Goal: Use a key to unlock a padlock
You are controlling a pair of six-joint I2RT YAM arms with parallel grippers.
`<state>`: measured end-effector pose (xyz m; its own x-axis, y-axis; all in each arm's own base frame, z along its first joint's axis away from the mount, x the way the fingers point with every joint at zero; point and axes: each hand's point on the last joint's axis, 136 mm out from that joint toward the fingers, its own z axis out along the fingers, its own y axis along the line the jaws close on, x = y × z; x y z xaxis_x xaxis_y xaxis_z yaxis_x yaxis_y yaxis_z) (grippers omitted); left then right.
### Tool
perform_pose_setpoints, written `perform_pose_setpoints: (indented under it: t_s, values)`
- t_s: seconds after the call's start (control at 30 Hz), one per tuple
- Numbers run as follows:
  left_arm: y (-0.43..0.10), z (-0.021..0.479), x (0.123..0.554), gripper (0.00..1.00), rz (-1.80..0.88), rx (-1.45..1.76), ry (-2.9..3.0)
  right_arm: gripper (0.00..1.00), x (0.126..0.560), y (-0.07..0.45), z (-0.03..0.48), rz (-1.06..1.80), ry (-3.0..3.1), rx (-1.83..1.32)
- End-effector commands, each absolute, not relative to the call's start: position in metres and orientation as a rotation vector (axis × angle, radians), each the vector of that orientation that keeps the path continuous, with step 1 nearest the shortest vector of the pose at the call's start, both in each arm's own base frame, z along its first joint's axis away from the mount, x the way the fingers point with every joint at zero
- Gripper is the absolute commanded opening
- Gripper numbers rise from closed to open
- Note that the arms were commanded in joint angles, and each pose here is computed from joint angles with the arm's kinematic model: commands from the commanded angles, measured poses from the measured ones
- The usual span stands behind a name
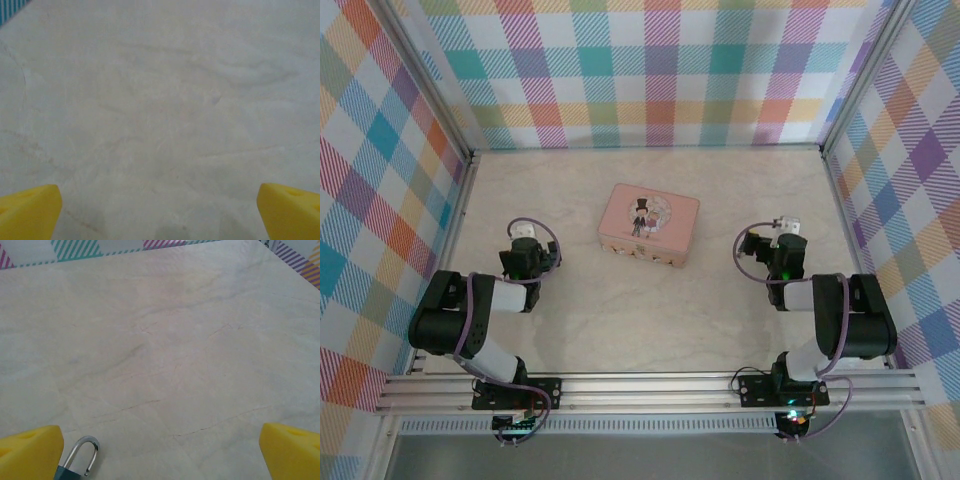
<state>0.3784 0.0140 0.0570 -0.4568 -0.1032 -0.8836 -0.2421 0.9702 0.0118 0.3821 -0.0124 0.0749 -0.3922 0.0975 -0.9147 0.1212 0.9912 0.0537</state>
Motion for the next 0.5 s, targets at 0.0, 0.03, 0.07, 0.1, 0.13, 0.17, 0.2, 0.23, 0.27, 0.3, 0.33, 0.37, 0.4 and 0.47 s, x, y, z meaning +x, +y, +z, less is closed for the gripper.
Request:
perform_pose_setpoints:
  t_s: [0.0,0.03,0.07,0.1,0.13,0.17,0.2,0.23,0.27,0.3,0.33,0.37,0.4,0.47]
  values:
    - [0.0117,0.0823,0.3915,1.0,0.131,-0.232,1.944,1.0,0.3964,0.004,0.0928,0.025,1.933,0.076]
    - [0.0116,0.0828,0.3917,1.0,0.132,-0.232,1.941,1.0,0.3968,0.0086,0.0941,0.038,1.916,0.045]
    - [0.0119,0.0827,0.3917,1.0,0.131,-0.234,1.943,1.0,0.3971,0.0104,0.0931,0.047,1.931,0.038]
    - [0.0119,0.083,0.3917,1.0,0.132,-0.233,1.94,1.0,0.3965,0.0103,0.0925,0.048,1.933,0.038]
    - [0.0118,0.0826,0.3917,1.0,0.131,-0.234,1.943,1.0,0.3973,0.0099,0.0938,0.046,1.925,0.037]
    - [0.0119,0.0829,0.3917,1.0,0.133,-0.232,1.941,1.0,0.3971,0.0101,0.0934,0.048,1.93,0.037]
    - [0.0119,0.0826,0.3916,1.0,0.132,-0.233,1.943,1.0,0.3972,0.0102,0.0932,0.047,1.93,0.035]
    - [0.0119,0.0825,0.3915,1.0,0.132,-0.234,1.943,1.0,0.3978,0.0105,0.093,0.05,1.931,0.036]
    - [0.0117,0.0827,0.3918,1.0,0.131,-0.233,1.943,1.0,0.3982,0.0112,0.0923,0.053,1.937,0.034]
    - [0.0118,0.0828,0.3919,1.0,0.132,-0.234,1.942,1.0,0.3982,0.0105,0.0926,0.052,1.936,0.036]
    - [0.0118,0.0832,0.3921,1.0,0.132,-0.233,1.941,1.0,0.3981,0.0102,0.0924,0.051,1.936,0.037]
    - [0.0119,0.0828,0.3919,1.0,0.132,-0.234,1.942,1.0,0.3981,0.0102,0.0924,0.052,1.937,0.037]
    - [0.0119,0.0829,0.3919,1.0,0.133,-0.233,1.942,1.0,0.3976,0.0105,0.0926,0.051,1.935,0.034]
    - [0.0107,0.083,0.3913,1.0,0.134,-0.225,1.942,1.0,0.3969,0.0106,0.0934,0.052,1.93,0.034]
